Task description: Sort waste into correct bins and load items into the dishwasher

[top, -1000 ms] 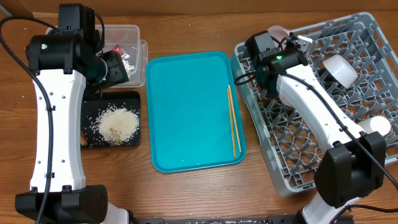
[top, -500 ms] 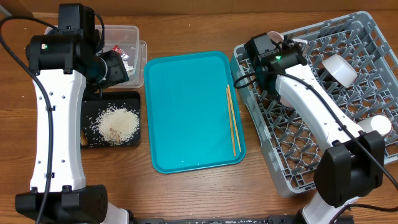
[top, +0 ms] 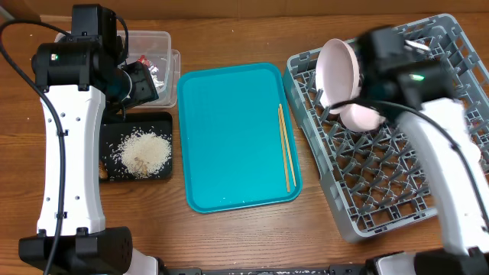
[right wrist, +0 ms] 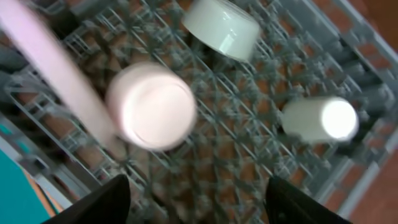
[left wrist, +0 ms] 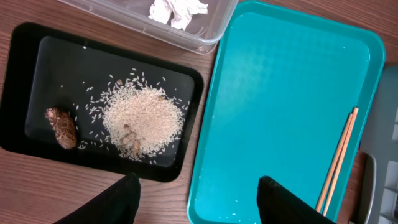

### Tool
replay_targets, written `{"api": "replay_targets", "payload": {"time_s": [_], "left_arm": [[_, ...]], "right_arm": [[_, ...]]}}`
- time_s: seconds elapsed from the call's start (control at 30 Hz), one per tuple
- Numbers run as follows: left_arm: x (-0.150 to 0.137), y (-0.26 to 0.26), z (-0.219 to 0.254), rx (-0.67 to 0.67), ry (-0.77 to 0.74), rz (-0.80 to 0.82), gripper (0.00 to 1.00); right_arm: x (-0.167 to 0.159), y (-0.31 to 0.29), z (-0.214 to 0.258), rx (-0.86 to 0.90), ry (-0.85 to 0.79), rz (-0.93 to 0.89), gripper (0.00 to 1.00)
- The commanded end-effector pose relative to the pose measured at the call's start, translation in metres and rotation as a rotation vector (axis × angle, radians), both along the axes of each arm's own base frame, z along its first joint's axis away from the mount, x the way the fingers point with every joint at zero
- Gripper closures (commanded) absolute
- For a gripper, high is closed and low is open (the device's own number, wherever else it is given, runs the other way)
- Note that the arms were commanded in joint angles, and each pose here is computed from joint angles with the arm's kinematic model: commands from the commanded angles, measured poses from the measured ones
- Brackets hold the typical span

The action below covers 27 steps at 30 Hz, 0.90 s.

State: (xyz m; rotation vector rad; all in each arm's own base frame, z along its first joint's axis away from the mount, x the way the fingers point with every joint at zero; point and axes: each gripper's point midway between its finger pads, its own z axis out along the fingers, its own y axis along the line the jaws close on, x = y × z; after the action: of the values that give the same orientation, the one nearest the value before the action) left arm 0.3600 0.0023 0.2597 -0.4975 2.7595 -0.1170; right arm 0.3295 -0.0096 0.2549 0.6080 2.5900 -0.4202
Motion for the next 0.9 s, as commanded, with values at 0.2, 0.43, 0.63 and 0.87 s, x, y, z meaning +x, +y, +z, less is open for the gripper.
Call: {"api": "replay_targets", "payload": {"time_s": [0.2, 0.43, 0.63, 0.87], "left_arm": [[-0.001, -0.001, 0.009, 0.006, -0.029, 0.006, 0.37], [-0.001, -0.001, 0.009, 0.006, -0.029, 0.005, 0.37], [-0.001, -0.001, 0.009, 0.006, -0.028, 0.006, 0.37], [0.001, -0.001, 0.009, 0.006, -0.033, 0.006, 0.37]], "right_arm": [[-0.056, 0.003, -0.048, 0.300, 0.340, 0.071, 0.73], [-0.082, 0.010, -0.094, 0.346, 0.484, 0.050, 0.85], [-0.101, 0.014, -0.138, 0.373, 0.557, 0.014, 0.85], [-0.117, 0.021, -0.165, 0.421, 0.609, 0.007, 0.85]]}}
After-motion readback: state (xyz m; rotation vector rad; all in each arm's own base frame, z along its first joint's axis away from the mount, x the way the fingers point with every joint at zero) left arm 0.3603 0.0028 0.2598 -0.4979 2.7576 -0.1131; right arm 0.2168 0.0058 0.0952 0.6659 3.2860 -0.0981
